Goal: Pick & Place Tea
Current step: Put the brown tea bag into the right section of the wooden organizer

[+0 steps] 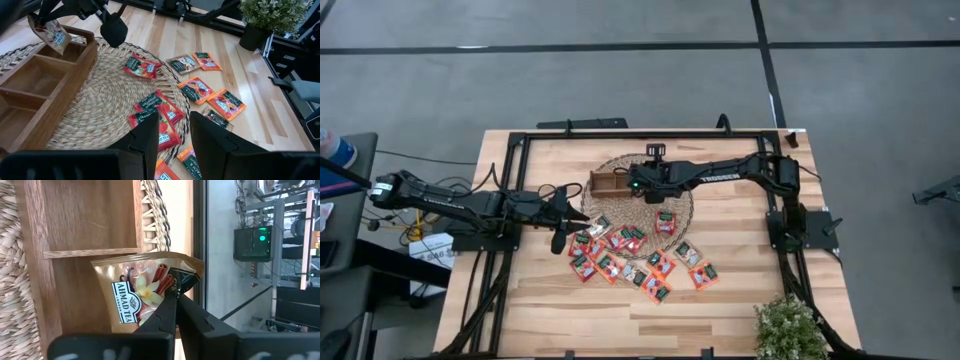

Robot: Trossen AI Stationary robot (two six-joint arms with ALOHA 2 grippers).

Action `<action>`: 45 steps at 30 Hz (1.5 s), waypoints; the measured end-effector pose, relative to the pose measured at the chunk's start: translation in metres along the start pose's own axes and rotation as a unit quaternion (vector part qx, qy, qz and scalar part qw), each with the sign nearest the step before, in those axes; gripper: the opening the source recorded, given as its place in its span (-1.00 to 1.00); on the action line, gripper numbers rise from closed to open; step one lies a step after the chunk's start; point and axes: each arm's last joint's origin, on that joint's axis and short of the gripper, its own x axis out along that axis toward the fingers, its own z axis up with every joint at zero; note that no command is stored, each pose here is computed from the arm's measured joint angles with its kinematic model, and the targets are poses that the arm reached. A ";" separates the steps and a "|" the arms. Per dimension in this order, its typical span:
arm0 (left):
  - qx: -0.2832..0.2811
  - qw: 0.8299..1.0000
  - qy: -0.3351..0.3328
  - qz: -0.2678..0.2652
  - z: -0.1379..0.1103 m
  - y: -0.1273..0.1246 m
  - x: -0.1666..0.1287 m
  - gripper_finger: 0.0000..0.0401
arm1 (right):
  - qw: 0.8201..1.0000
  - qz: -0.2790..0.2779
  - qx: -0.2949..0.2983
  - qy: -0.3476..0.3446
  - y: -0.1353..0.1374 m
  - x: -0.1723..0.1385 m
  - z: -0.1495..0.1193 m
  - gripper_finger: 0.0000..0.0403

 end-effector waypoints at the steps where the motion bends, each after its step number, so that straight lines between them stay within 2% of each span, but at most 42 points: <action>1: 0.000 1.000 0.000 0.000 0.000 0.000 0.000 -0.49 | 1.000 0.000 0.000 0.000 0.000 0.000 0.000 -0.97; 24: 0.000 1.000 0.000 0.000 0.000 0.000 0.000 -0.49 | 1.000 0.000 -0.011 0.002 0.000 0.000 -0.001 -0.57; 26: 0.000 1.000 0.000 0.000 0.000 0.000 0.000 -0.49 | 1.000 -0.013 -0.021 0.008 -0.001 0.000 -0.001 -0.51; 29: 0.000 1.000 0.000 0.000 0.000 0.000 0.000 -0.49 | 0.996 -0.061 -0.049 0.033 -0.005 -0.004 -0.001 -0.41; 32: 0.000 1.000 0.001 0.000 0.000 0.000 0.000 -0.49 | 0.990 -0.109 -0.063 0.060 -0.020 -0.024 -0.001 -0.31; 34: 0.000 1.000 0.001 0.000 0.000 0.000 0.000 -0.49 | 0.991 -0.103 -0.056 0.061 -0.035 -0.047 -0.007 -0.27; 36: 0.000 1.000 0.001 0.000 0.000 0.000 0.000 -0.49 | 0.997 -0.061 -0.039 0.037 -0.049 -0.073 -0.015 -0.24; 39: 0.000 1.000 0.000 0.000 0.000 0.000 0.000 -0.49 | 0.999 0.042 -0.012 -0.008 -0.059 -0.110 -0.033 -0.24; 41: 0.002 1.000 -0.003 -0.001 0.001 0.000 0.000 -0.49 | 0.991 0.126 0.016 -0.037 -0.061 -0.134 -0.045 -0.26; 43: 0.001 1.000 -0.004 -0.001 0.001 0.000 0.000 -0.49 | 0.975 0.206 0.047 -0.063 -0.059 -0.151 -0.051 -0.28; 45: 0.001 1.000 -0.004 -0.001 0.001 0.000 0.000 -0.49 | 0.959 0.270 0.049 -0.065 -0.047 -0.161 -0.056 -0.30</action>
